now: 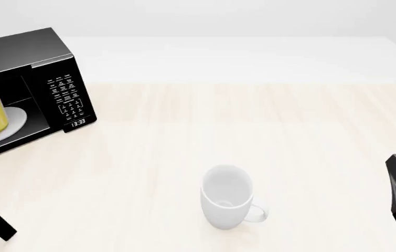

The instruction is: Put the yellow and white mug in the microwave and close it.

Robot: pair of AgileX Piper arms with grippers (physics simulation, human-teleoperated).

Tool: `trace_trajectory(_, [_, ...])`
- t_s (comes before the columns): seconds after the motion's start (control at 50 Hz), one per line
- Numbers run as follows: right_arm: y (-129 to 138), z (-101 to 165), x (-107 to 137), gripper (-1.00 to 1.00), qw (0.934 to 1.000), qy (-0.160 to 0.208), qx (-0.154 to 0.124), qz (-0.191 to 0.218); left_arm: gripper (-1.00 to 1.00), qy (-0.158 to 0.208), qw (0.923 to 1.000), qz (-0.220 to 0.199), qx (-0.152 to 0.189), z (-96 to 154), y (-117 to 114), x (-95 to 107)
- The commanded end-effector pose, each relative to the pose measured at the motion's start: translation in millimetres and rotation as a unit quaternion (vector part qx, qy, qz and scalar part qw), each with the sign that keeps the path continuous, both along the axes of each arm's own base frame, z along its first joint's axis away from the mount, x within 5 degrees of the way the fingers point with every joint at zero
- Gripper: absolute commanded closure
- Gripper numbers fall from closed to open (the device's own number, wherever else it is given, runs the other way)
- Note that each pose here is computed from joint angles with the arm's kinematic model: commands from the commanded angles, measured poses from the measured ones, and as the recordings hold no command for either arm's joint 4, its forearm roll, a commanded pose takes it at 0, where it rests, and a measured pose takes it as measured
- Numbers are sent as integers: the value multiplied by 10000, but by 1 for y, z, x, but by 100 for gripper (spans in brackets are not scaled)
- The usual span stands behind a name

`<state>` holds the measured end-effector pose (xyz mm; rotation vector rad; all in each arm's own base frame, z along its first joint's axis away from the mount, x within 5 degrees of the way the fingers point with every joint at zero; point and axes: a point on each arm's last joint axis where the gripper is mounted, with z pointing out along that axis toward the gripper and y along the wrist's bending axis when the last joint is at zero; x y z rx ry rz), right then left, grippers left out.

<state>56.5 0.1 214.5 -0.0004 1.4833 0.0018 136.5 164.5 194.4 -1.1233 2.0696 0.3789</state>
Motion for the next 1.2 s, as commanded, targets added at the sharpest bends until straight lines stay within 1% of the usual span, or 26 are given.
trace_trajectory(0.02, [0, 0, 0, -100, 10000, 0, 0, 0, -100, -29, 9998, -186, 117, 2, -3, 5])
trace_trajectory(0.4, [0, 0, 0, -100, 10000, 0, 1, -1, -100, -111, 9988, -457, 155, 1, -7, 19])
trace_trajectory(0.72, [0, 0, 0, -100, 10000, 0, 0, 1, -100, -175, 9976, -642, 203, 2, -13, 25])
trace_trajectory(1.2, [0, 0, 0, -100, 10000, 0, -1, 0, -100, -211, 9962, -822, 178, -2, -17, 36])
